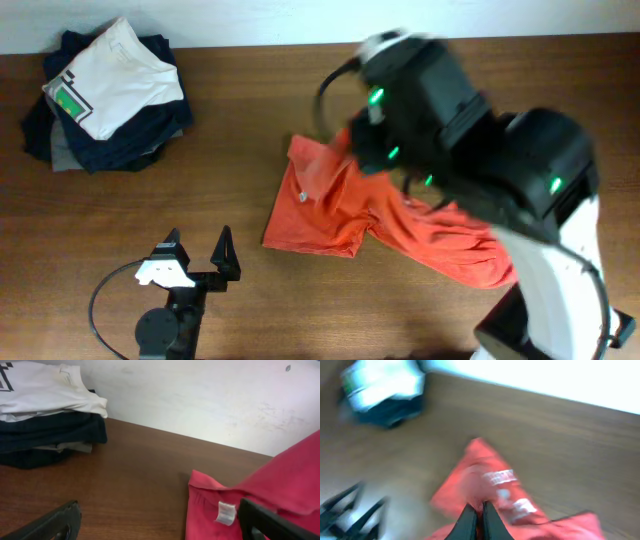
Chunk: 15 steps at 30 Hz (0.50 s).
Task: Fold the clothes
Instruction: 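Drag the orange shirt leftward to table center with the right gripper, then grasp the shirt's left and right edges with both grippers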
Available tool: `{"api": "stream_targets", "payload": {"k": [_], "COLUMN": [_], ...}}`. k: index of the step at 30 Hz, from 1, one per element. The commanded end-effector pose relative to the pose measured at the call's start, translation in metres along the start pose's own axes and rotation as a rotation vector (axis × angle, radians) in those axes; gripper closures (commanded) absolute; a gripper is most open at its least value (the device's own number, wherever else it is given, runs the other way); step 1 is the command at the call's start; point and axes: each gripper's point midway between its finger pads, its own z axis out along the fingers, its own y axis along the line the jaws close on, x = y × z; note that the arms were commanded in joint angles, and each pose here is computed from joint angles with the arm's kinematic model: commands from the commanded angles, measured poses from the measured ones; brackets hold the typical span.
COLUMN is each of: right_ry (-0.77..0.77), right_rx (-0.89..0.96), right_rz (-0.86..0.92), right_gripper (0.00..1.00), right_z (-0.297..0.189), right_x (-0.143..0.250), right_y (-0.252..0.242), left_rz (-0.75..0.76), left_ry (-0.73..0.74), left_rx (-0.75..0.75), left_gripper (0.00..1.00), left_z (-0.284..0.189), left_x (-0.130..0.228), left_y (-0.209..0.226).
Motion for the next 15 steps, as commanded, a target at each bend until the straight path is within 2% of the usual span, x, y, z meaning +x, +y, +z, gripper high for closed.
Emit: {"api": "stream_targets", "payload": {"k": [1, 2, 3, 4, 5, 9, 11, 14, 15], "right_ry": [-0.122, -0.155, -0.175, -0.176, -0.141, 0.059, 0.086, -0.028, -0.055], "right_rx": [0.294, 0.345, 0.424, 0.462, 0.488, 0.404, 0.353, 0.290, 0.290], "right_rz": [0.178, 0.191, 0.238, 0.280, 0.342, 0.506, 0.526, 0.487, 0.478], "right_gripper": [0.96, 0.96, 0.88, 0.85, 0.01, 0.01, 0.01, 0.01, 0.01], "right_z": [0.023, 0.032, 0.037, 0.034, 0.028, 0.023, 0.020, -0.031, -0.052], "right_x": [-0.047, -0.062, -0.070, -0.068, -0.054, 0.006, 0.013, 0.005, 0.011], "right_y": [-0.117, -0.151, -0.202, -0.227, -0.261, -0.282, -0.276, -0.243, -0.234], "left_rz": [0.007, 0.007, 0.006, 0.005, 0.003, -0.041, -0.042, -0.006, 0.049], "left_ry": [0.015, 0.030, 0.059, 0.086, 0.133, 0.179, 0.144, 0.071, 0.064], "left_rx": [-0.002, -0.006, -0.015, -0.023, -0.037, -0.042, 0.068, 0.310, 0.344], "left_gripper": [0.01, 0.01, 0.01, 0.01, 0.01, 0.01, 0.01, 0.01, 0.01], "left_z": [0.001, 0.002, 0.003, 0.004, 0.006, 0.010, 0.012, 0.000, -0.009], "left_x": [0.005, 0.008, 0.014, 0.020, 0.031, 0.041, 0.030, -0.028, -0.053], "left_y": [0.001, 0.002, 0.004, 0.006, 0.009, 0.010, -0.010, -0.064, -0.077]}}
